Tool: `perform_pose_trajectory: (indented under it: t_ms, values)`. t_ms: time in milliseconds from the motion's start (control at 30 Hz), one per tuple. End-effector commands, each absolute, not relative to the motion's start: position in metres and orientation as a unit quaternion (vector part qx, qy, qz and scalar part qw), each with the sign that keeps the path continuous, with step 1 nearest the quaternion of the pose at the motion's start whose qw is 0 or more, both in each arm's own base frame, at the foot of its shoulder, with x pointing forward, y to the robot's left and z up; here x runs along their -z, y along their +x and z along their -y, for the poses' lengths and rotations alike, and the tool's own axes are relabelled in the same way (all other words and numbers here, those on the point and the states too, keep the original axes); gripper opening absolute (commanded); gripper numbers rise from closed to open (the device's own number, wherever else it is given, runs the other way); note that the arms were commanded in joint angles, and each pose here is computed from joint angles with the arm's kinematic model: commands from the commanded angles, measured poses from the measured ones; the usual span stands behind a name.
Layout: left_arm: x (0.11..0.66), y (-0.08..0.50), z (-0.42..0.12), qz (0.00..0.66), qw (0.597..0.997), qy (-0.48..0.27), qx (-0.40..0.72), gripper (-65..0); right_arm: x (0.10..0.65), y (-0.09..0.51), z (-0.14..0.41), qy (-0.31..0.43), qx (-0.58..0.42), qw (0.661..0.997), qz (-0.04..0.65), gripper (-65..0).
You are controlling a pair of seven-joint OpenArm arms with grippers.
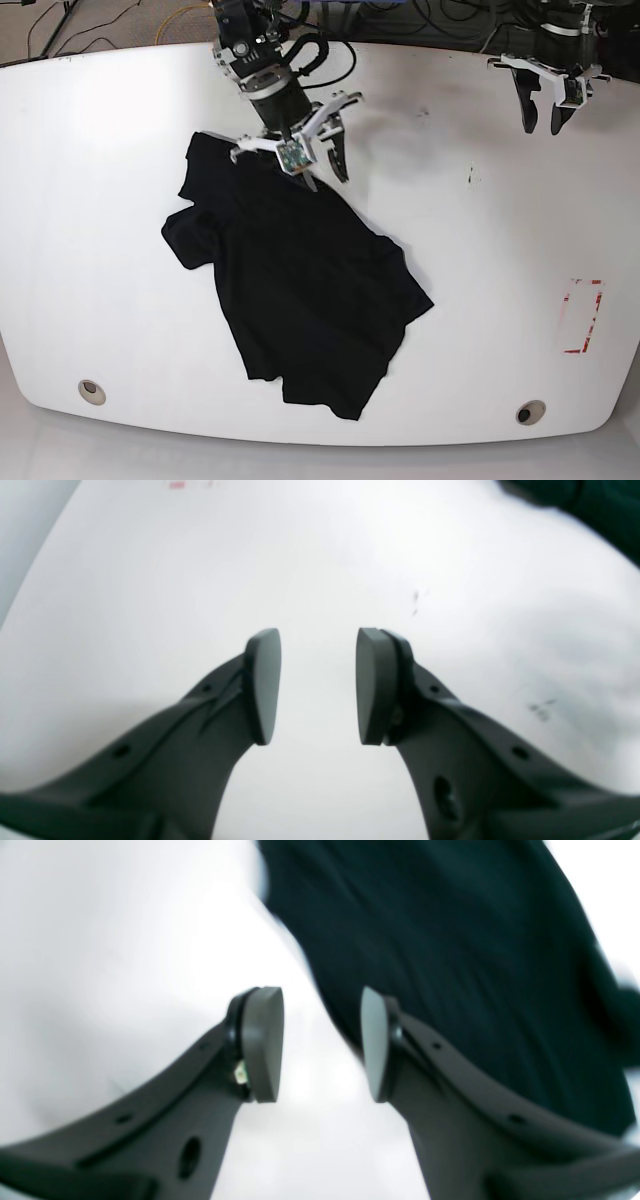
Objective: Layout the t-shirt on the table in an organized manner, then fold the t-shirt properly
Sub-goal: 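Lower the right gripper onto the black t-shirt and pinch its edge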
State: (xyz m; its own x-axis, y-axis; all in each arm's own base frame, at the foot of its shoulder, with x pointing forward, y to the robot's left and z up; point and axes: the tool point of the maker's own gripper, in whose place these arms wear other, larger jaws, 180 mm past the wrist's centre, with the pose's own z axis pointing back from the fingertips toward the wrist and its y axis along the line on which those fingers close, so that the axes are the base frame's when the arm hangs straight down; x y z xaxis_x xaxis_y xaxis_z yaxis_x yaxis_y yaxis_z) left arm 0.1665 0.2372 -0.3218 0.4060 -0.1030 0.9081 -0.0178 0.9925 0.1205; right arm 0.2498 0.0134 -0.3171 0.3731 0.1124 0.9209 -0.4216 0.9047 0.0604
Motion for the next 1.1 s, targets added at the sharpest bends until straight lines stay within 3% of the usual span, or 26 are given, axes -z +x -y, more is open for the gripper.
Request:
perform_pose_trajectory:
  t_ms: [0, 433, 1067]
  values:
    - [0.306, 0.178, -0.237, 0.572, 0.817, 0.058, 0.027, -41.5, 0.307, 0.269, -0.023, 0.143, -0.181, 0.806, 0.545, -36.9]
    - [0.304, 0.18, -0.239, 0.576, 0.815, 0.06, 0.026, -41.3, 0.328, 0.331, -0.041, 0.115, -0.243, 0.811, 0.52, -15.9]
    - [0.306, 0.178, -0.24, 0.573, 0.817, 0.061, 0.025, -41.3, 0.368, 0.364, -0.063, 0.13, -0.327, 0.814, 0.462, -14.7]
